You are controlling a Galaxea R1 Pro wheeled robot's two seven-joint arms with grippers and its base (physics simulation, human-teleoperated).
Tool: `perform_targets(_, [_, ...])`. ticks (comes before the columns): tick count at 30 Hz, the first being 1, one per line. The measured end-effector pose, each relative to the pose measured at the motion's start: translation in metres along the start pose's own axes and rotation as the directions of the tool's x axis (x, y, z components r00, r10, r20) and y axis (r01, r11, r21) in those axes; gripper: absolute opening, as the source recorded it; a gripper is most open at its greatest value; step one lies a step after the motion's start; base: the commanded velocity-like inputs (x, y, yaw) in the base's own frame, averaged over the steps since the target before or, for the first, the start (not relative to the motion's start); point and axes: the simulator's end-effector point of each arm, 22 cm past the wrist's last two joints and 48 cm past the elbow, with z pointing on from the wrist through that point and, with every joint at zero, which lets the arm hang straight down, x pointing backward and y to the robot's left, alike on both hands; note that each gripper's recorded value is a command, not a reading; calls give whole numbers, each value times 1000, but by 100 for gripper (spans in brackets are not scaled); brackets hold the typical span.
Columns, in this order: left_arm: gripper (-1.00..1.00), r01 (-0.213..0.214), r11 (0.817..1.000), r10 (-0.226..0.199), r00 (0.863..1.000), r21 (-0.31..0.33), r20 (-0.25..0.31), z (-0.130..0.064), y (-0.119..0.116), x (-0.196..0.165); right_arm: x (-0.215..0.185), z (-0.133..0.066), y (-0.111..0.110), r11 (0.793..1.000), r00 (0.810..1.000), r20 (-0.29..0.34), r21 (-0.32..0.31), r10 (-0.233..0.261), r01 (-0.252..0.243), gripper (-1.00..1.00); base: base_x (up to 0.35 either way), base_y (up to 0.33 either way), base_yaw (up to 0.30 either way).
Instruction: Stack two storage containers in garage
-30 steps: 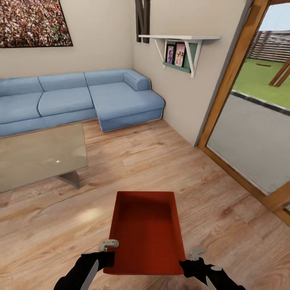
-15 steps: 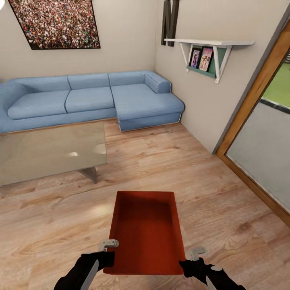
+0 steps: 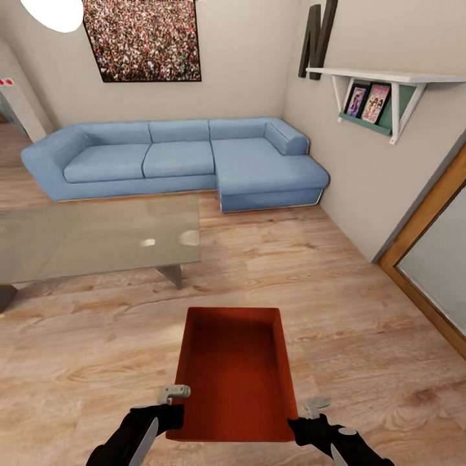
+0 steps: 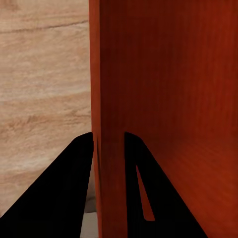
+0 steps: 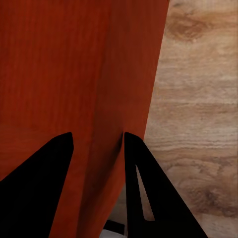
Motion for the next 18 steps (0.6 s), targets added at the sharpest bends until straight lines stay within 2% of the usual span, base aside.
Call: perform_targets(18, [-100,-1,1000,1,1000,0,7,-28,-4,-9,-13,-26,7,1000,1000,7,1,-2,2,-100,0,0,298])
